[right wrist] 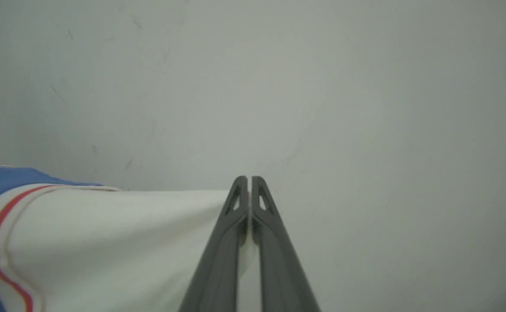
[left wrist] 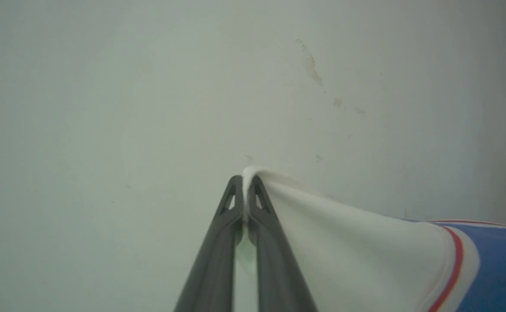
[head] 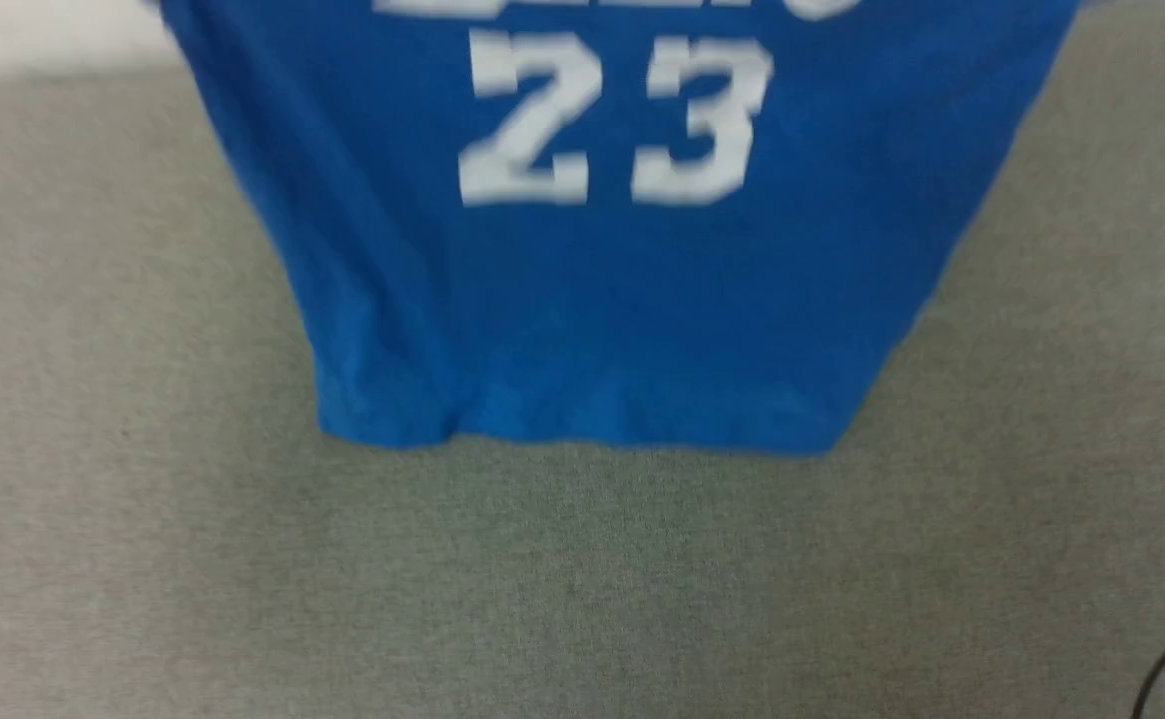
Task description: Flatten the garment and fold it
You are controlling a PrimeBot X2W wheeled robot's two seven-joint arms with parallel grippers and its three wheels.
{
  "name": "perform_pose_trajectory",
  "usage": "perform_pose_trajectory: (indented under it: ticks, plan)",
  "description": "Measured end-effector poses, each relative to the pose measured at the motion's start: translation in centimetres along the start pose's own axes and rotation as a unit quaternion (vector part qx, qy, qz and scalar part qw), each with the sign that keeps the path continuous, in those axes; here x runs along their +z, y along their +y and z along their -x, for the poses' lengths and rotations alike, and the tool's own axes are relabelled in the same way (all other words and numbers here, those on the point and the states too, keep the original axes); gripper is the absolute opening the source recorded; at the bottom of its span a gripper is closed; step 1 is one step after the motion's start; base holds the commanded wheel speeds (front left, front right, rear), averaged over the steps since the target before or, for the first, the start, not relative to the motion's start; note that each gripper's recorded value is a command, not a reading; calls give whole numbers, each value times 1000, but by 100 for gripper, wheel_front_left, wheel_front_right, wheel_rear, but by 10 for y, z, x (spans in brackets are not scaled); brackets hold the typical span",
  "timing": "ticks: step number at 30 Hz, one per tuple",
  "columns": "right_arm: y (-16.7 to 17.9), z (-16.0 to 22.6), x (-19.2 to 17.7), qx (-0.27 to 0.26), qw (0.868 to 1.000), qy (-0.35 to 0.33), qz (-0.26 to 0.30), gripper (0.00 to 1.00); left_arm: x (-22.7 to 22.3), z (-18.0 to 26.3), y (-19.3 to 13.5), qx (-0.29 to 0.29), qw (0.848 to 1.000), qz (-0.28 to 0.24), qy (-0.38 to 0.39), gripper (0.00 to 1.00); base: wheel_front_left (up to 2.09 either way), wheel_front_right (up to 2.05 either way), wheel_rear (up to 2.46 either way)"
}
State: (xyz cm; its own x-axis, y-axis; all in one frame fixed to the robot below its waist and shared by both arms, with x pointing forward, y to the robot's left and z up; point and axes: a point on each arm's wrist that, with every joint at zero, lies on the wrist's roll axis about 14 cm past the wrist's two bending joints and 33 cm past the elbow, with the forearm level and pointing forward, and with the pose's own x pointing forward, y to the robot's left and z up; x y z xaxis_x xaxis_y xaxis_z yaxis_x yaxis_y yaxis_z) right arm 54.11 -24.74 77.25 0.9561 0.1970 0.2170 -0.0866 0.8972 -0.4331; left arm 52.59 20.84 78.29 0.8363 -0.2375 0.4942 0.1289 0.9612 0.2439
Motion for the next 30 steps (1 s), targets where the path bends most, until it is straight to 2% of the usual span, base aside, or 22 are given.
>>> perform_pose_trajectory:
  ticks: [6,12,17,24,30]
  plan:
    - [-2,-54,-19,-11,1000,-10,-11,0,-43,-55,0,-7,1000,-11,12,0,0,0,0]
    - [-11,-97,-28,-32,999,-34,-1,0,-50,-103,2,13,999,-4,-45,0,0,0,0]
    - [-17,-120,-31,-50,997,-56,-5,0,-51,-124,4,27,995,1,-93,0,0,0,0]
    - [6,-136,-59,-31,999,-42,-16,0,-96,-123,0,21,999,6,-49,0,0,0,0]
    - [37,-123,-108,-6,998,1,-58,0,-174,-74,-21,8,998,28,59,0,0,0,0]
